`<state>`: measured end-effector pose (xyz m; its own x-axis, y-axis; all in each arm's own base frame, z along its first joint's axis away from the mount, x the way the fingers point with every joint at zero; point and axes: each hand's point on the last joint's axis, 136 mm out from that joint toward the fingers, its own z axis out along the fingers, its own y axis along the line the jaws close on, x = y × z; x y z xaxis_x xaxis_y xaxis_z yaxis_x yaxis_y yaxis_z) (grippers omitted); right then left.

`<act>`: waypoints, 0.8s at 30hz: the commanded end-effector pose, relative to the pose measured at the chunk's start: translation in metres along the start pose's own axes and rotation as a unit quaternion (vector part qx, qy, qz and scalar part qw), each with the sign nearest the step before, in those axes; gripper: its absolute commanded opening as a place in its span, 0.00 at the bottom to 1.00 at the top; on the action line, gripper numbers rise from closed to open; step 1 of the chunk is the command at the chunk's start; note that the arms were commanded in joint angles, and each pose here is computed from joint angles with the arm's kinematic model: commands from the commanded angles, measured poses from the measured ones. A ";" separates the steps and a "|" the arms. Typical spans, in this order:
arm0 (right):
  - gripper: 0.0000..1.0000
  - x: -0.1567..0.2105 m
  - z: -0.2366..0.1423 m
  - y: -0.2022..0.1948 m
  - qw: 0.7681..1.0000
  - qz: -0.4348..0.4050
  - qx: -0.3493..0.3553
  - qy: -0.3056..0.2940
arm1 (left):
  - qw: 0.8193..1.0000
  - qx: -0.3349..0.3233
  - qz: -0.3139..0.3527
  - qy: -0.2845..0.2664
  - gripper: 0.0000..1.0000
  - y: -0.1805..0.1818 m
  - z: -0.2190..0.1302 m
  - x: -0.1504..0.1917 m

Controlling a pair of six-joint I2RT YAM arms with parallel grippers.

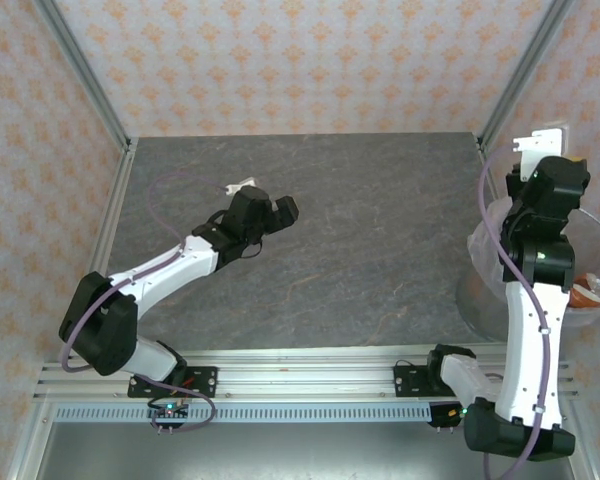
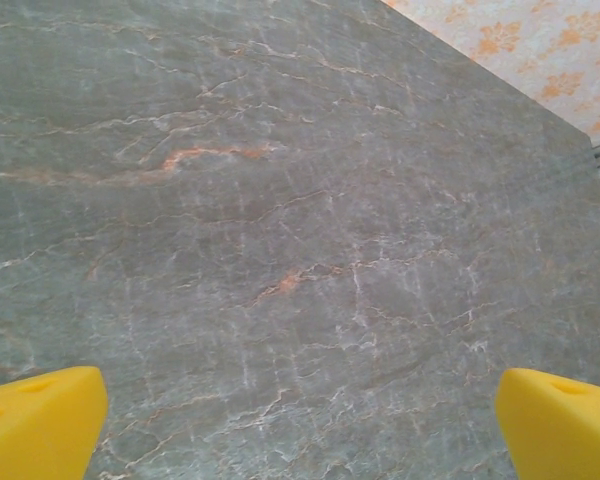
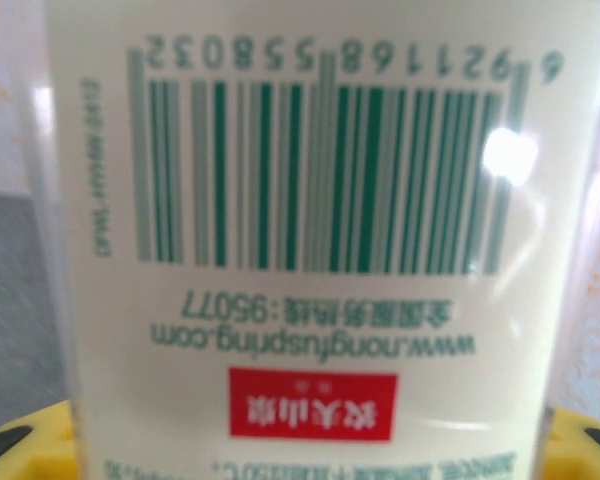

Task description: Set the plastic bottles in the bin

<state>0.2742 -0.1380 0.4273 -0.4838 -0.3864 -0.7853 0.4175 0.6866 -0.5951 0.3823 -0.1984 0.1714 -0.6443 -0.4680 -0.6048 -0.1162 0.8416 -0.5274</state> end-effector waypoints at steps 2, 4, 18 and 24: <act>0.00 0.033 0.015 -0.004 0.997 -0.060 0.028 0.036 | 1.000 0.007 0.011 0.009 1.00 -0.006 -0.001 -0.005; 0.00 0.036 0.017 -0.005 0.997 -0.065 0.032 0.033 | 1.000 0.008 0.010 0.010 1.00 -0.006 -0.001 -0.004; 0.67 0.077 0.032 0.005 0.983 -0.151 0.032 0.097 | 1.000 0.011 0.000 0.011 1.00 -0.008 0.001 -0.005; 0.98 0.067 0.020 -0.010 0.991 -0.098 0.067 0.069 | 1.000 0.023 -0.004 0.002 1.00 -0.014 -0.003 -0.011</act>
<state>0.2647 -0.1792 0.3516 -0.7148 -0.4342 -0.5482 0.2735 0.5479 -0.7906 0.3819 -0.2040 0.1726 -0.6631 -0.4569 -0.5929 -0.0966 0.8377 -0.5375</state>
